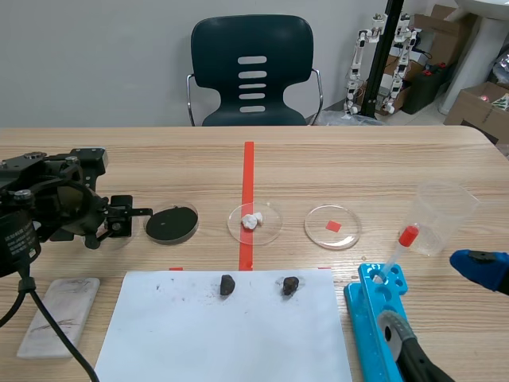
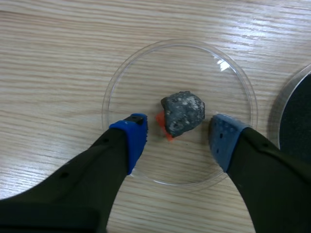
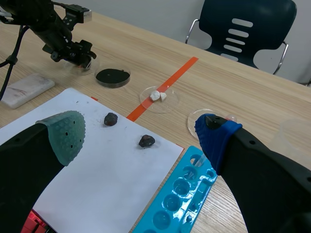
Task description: Put the mineral in the empty petri dish
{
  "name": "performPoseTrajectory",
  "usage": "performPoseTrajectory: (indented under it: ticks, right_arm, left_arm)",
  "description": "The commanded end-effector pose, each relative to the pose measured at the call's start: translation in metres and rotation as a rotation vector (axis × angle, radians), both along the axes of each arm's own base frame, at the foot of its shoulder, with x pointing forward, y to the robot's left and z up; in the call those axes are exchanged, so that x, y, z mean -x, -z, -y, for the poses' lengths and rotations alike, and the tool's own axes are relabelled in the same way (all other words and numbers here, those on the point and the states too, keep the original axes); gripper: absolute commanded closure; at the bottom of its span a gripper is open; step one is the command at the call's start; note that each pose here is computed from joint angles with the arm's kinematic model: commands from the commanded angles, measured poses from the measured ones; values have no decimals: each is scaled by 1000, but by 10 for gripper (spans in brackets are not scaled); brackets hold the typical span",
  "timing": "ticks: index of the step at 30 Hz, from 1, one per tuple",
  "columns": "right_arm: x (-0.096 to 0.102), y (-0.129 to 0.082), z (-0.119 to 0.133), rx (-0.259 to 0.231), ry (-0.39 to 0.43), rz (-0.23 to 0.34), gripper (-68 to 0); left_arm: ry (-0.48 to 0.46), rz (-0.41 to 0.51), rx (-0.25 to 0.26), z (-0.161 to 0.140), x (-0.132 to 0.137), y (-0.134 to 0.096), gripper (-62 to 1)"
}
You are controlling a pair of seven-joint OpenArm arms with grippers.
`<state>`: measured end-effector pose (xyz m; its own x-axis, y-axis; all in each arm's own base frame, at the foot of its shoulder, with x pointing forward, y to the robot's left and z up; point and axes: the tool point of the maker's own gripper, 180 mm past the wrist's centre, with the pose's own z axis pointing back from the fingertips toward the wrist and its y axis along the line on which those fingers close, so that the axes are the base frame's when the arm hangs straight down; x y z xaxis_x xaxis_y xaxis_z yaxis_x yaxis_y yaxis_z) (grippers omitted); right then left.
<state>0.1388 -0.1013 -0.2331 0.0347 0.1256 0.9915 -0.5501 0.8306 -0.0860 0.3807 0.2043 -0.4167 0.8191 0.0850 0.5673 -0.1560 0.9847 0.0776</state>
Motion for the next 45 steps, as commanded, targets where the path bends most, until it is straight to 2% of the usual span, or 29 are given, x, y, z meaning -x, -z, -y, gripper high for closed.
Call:
performPoseTrajectory:
  ticks: [1, 5, 15, 45]
  right_arm:
    - [-3, -6, 1, -10, 7, 25, -475]
    - [-3, -6, 1, -10, 7, 25, -475]
    - [-3, -6, 1, -10, 7, 25, -475]
    - [-3, -6, 1, -10, 7, 25, -475]
  left_arm:
    - [-13, 50, -8, -6, -15, -17, -352]
    - [-14, 52, -8, -7, -17, -20, -465]
    - [-59, 72, -7, -21, -18, -24, -623]
    - [-63, 99, -9, -23, -22, -27, -623]
